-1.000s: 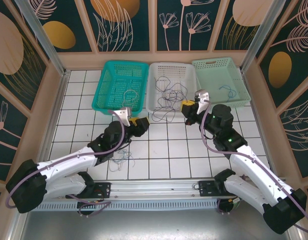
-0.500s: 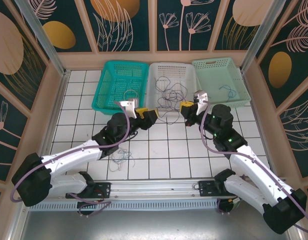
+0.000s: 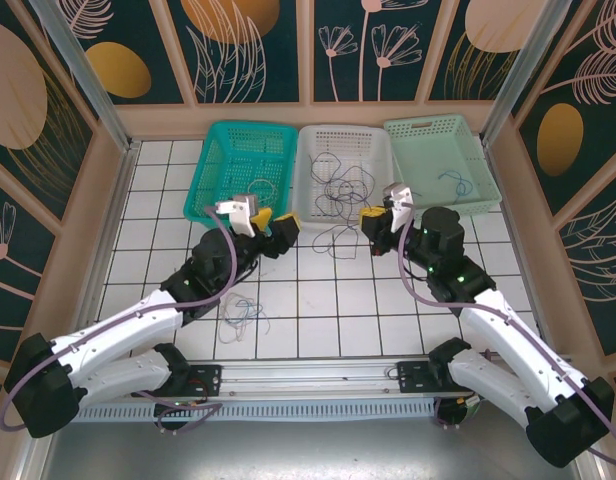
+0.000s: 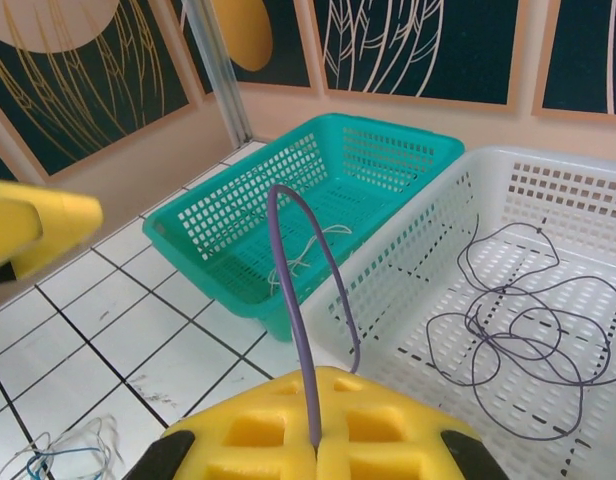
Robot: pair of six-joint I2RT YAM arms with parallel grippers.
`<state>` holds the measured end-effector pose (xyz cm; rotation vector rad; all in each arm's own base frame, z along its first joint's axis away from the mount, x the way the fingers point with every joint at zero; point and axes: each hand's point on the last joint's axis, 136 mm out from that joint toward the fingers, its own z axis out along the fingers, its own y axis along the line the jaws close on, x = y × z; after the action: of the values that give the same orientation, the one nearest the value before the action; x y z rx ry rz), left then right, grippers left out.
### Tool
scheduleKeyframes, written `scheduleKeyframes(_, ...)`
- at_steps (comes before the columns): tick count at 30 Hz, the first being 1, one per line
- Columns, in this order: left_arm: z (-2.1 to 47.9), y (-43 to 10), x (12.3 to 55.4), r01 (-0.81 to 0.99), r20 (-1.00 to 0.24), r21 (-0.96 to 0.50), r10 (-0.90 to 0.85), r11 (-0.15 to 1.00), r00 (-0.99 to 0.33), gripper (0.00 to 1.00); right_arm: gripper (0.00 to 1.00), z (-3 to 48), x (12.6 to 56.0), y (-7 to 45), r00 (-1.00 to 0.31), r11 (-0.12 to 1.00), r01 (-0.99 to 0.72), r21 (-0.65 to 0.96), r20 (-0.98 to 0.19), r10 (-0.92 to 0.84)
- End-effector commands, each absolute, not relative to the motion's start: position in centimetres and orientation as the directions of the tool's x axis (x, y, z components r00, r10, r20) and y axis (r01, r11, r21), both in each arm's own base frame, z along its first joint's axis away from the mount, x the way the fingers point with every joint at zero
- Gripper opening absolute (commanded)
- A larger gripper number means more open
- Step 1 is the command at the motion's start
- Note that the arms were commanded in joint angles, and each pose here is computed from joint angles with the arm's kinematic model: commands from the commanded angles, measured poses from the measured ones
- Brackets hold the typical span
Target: Untangle the cables
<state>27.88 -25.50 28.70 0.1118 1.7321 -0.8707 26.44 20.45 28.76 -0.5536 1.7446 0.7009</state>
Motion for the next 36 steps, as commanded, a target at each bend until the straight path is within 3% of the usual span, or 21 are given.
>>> scheduleKeyframes(1, 29.7, -27.4, 27.5, 0.603, -0.923, -0.368, -0.200, 0.708, -0.329, 0.75, 0.00, 29.9, 25.9, 21.0, -0.245, 0.677, -0.718, 0.160, -0.969, -0.031)
scheduleKeyframes(6, 27.8, -32.4, 25.9, 0.795, -0.942, -0.269, 0.022, 0.543, -0.334, 0.68, 0.00, 30.2, 24.9, 21.8, -0.243, 0.619, -0.769, 0.160, -0.969, -0.051)
scheduleKeyframes(13, 25.8, -34.8, 24.5, 0.923, -0.950, -0.069, 0.258, 0.378, -0.177, 0.66, 0.00, 30.0, 23.3, 22.5, -0.249, 0.541, -0.827, 0.151, -0.962, -0.112)
scheduleKeyframes(20, 24.9, -34.3, 24.5, 0.936, -0.934, 0.042, 0.347, 0.349, -0.088, 0.67, 0.00, 28.9, 22.4, 22.6, -0.269, 0.497, -0.855, 0.151, -0.947, -0.174)
scheduleKeyframes(26, 22.8, -35.2, 23.7, 0.963, -0.911, -0.002, 0.398, 0.269, -0.113, 0.65, 0.00, 29.7, 22.3, 22.4, -0.250, 0.483, -0.865, 0.140, -0.953, -0.172)
scheduleKeyframes(36, 21.6, -36.0, 24.5, 0.966, -0.897, -0.008, 0.425, 0.259, -0.122, 0.60, 0.00, 30.2, 22.1, 22.5, -0.250, 0.451, -0.880, 0.152, -0.954, -0.166)
